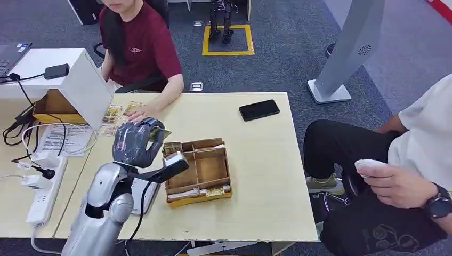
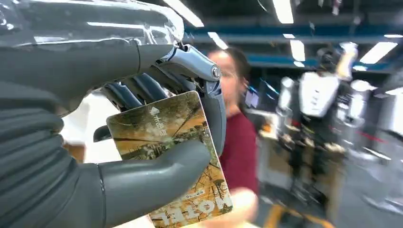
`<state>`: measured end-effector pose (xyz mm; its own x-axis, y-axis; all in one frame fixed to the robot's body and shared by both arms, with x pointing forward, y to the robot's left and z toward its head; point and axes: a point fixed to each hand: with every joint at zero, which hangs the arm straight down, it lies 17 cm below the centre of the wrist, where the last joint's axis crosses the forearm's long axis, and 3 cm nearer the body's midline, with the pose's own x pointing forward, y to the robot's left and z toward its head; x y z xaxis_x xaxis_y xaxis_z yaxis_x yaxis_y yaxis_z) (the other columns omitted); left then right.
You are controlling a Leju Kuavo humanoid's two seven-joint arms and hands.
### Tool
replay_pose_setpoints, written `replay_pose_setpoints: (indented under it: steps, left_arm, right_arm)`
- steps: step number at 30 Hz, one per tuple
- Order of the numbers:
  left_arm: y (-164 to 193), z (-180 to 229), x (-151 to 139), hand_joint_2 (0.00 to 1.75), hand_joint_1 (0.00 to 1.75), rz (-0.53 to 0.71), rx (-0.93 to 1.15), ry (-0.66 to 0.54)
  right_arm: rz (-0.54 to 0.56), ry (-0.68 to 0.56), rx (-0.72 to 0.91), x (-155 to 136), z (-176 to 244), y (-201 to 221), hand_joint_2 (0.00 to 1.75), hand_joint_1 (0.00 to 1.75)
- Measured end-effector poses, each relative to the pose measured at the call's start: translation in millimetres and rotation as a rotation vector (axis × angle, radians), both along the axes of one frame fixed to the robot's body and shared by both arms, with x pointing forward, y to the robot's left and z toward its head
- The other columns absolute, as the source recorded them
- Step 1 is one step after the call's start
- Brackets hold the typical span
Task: Pass the card to the sensor for recognition and then transmit it.
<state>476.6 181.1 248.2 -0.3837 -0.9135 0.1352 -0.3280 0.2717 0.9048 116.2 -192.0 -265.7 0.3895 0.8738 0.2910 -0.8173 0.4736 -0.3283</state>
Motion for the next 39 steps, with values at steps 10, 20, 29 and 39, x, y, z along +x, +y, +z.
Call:
replay_pose_setpoints:
  steps: [10,20,29,39]
  left_arm:
    - [57.4,5.8,68.2,1.75,1.75,0.220,0.030,0.049]
    - [98.2,-24.0,92.5,1.75,1.75,0.315,-0.019,0.144]
    - [100.8,-38.5,93.9,1.75,1.24,0.321,-0.033,0.183]
    - [112.9,-35.0,94.1,1.75,0.00,0.353,-0.032,0.157]
  right_arm:
    - [0.056,-0.001,0.003,10.0,2.4,6.1,1.75,0.00]
    - [0.087,-0.005,-0.006,14.7,3.5,7.9,1.75,0.00]
    - [0.095,-0.013,-0.005,16.0,4.0,8.3,1.75,0.00]
    - [0.102,-0.015,-0.010,16.1,3.9,7.3,1.75,0.00]
